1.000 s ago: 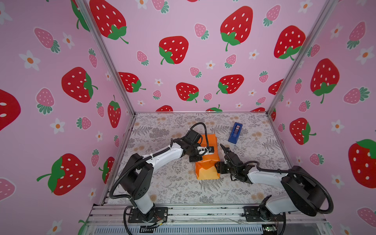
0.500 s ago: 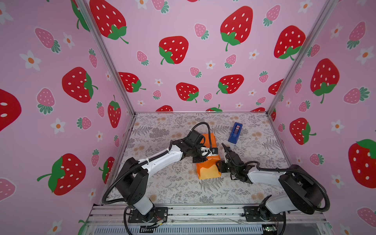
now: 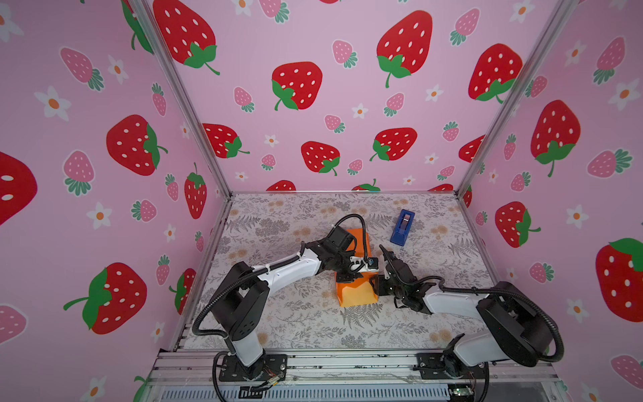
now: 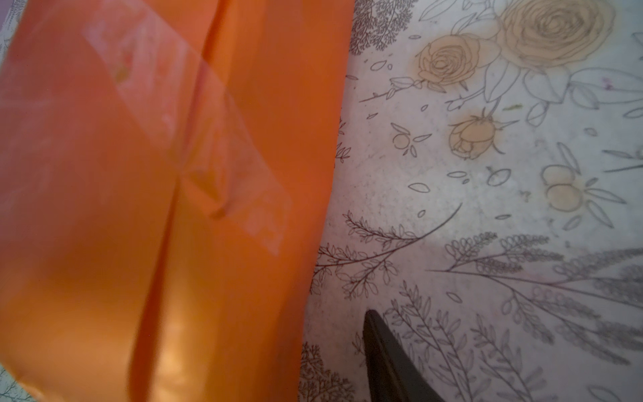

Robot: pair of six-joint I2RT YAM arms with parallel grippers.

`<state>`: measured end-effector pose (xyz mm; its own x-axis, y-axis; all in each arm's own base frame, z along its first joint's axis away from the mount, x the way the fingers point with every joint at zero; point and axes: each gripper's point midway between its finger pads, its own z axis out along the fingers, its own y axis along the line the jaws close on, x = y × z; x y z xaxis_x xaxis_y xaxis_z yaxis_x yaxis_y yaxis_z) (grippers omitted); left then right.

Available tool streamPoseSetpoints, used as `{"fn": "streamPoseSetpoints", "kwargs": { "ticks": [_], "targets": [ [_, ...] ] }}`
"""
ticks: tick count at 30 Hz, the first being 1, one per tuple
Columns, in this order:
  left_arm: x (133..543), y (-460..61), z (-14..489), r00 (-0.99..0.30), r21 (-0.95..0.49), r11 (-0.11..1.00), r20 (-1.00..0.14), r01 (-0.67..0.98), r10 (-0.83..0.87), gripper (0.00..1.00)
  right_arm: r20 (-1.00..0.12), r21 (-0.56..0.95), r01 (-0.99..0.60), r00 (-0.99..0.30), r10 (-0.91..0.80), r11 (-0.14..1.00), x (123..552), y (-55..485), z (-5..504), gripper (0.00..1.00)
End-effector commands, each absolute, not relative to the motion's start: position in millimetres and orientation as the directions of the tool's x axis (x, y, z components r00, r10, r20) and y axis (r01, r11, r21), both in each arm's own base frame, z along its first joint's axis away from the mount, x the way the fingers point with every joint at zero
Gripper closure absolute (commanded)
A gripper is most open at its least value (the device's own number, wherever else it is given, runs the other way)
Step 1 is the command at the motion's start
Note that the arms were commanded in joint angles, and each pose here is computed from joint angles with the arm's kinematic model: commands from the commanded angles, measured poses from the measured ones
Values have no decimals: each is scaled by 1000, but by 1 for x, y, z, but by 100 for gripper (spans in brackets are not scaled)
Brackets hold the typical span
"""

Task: Wrap a gift box in wrapping paper
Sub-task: Fold the third fold of the wrapping paper on the gift box.

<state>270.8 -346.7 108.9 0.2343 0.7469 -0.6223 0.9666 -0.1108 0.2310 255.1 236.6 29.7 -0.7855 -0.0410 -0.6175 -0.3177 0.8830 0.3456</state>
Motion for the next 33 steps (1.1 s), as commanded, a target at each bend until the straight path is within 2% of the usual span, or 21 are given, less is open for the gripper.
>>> {"fn": "streamPoseSetpoints", "kwargs": {
  "ticks": [1,9,19,33],
  "targets": [
    [263,-350,100,239,205,-137,-641,969,729,77,-616,355,-302,-788,-22,884,255,233,28,54],
    [261,-339,82,197,163,-121,-620,979,759,81,-611,359,-302,-791,-22,883,255,232,26,56],
    [276,-352,125,234,254,-69,-706,965,669,73,-611,365,-301,-791,-17,881,255,232,26,59],
    [267,-349,91,150,123,-89,-707,988,691,78,-609,371,-299,-793,-13,879,254,230,27,63]
  ]
}}
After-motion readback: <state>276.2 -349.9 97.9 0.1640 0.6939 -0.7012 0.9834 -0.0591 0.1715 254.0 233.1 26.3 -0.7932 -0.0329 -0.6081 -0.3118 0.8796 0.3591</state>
